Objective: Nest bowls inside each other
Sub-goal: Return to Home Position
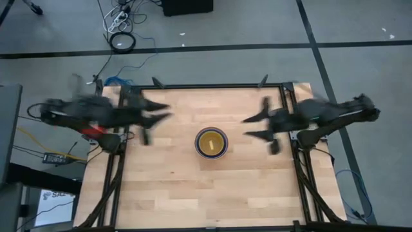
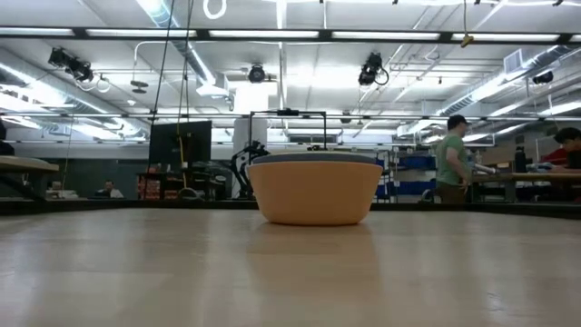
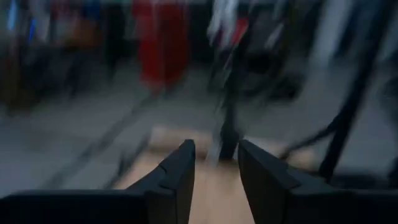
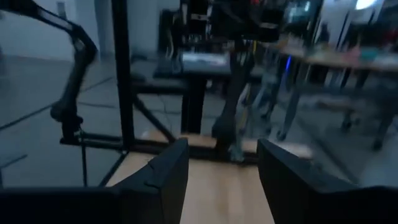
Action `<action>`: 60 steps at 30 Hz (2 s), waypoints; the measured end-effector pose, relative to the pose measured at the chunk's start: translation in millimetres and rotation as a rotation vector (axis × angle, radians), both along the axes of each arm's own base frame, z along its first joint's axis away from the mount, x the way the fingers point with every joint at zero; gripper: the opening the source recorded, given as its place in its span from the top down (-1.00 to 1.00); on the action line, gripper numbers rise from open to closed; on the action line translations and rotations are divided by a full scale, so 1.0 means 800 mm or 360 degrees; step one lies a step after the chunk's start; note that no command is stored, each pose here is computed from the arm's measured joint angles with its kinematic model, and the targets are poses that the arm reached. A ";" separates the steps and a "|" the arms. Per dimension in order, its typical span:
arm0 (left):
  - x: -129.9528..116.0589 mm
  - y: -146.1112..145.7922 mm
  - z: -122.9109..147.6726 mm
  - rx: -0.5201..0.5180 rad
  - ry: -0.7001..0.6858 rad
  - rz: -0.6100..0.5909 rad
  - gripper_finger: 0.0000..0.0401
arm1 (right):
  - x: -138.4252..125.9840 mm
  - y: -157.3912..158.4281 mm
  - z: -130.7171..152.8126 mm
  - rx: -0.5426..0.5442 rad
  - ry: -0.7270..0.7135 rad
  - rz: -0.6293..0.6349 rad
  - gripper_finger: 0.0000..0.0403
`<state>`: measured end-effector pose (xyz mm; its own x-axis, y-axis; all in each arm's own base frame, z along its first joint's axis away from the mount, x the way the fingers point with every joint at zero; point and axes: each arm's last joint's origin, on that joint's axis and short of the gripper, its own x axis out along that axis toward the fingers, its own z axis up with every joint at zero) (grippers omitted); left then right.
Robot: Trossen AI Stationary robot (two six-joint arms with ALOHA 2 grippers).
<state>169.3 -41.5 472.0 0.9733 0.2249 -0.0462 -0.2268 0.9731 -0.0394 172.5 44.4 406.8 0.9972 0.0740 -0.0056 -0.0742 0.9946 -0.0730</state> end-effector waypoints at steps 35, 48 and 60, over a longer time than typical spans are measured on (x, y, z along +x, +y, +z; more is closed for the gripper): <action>-0.068 0.054 -0.197 0.0323 -0.0403 0.0376 0.35 | -0.087 -0.050 -0.080 -0.0089 -0.0208 -0.0380 0.12; -0.078 0.048 -0.251 0.0191 -0.0468 0.0243 0.35 | -0.104 -0.056 -0.127 0.0020 -0.0188 -0.0238 0.12; -0.071 0.041 -0.324 0.0134 -0.0434 0.0143 0.35 | -0.071 -0.052 -0.248 0.0109 -0.0181 -0.0191 0.12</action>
